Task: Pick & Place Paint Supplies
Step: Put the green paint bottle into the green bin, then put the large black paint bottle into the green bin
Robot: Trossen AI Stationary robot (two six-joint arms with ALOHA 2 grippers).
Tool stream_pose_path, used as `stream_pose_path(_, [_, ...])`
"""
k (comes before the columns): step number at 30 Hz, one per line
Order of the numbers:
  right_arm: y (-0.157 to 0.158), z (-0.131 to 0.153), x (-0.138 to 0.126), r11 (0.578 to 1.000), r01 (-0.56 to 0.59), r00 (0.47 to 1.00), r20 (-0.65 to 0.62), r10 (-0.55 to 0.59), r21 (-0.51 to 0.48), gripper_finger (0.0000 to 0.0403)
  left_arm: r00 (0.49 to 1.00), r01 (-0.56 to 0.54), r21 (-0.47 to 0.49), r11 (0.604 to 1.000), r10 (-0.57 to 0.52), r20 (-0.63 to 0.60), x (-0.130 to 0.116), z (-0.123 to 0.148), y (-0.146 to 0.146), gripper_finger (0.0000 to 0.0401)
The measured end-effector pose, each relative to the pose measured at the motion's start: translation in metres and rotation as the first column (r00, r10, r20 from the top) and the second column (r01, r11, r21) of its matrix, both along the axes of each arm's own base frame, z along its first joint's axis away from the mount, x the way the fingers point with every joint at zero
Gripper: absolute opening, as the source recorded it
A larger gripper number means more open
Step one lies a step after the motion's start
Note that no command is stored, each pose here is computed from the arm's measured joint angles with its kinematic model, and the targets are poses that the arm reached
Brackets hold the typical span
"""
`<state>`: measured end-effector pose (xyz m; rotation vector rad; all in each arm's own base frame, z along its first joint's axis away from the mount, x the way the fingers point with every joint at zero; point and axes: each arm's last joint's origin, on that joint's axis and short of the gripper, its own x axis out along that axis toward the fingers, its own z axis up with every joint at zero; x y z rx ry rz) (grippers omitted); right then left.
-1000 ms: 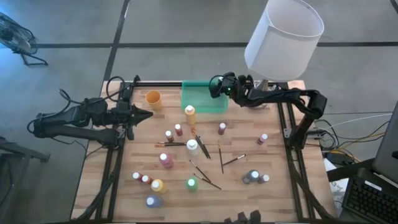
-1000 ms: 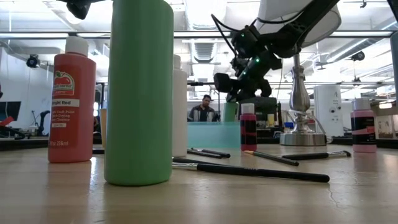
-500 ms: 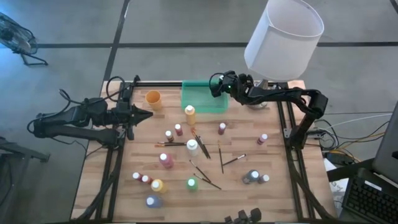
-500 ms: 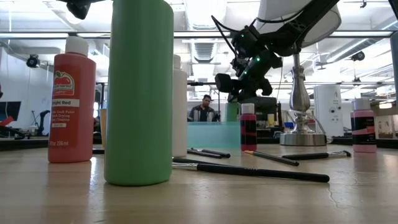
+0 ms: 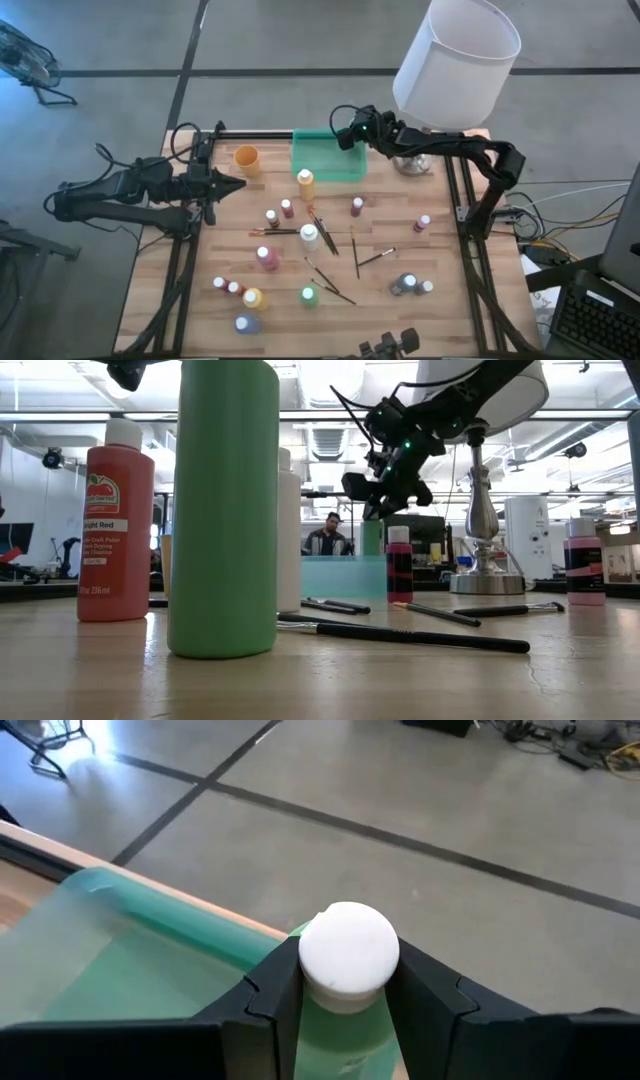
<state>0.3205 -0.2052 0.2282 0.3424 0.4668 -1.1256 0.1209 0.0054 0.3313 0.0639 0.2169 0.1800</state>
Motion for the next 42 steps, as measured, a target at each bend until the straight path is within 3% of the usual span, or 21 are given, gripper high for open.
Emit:
stream_pose_path(10, [-0.009, -0.019, 0.003, 1.0, 0.021, 1.0, -0.011, -0.021, 0.018, 0.0117, 1.0, 0.0, 0.0, 1.0, 0.0, 0.001, 0.0, 0.0, 0.0, 0.0023])
stream_pose_path(33, [-0.006, -0.012, 0.001, 0.999, -0.033, 0.999, -0.023, 0.033, 0.001, 0.0259, 1.0, 0.0, 0.0, 1.0, 0.0, 0.0, 0.0, 0.0, 0.0, 0.0023])
stream_pose_path(42, [-0.005, 0.003, -0.001, 0.999, -0.038, 0.999, -0.008, 0.038, -0.037, 0.0282, 1.0, 0.0, 0.0, 1.0, 0.0, 0.0, 0.0, 0.0, 0.0, 0.0023])
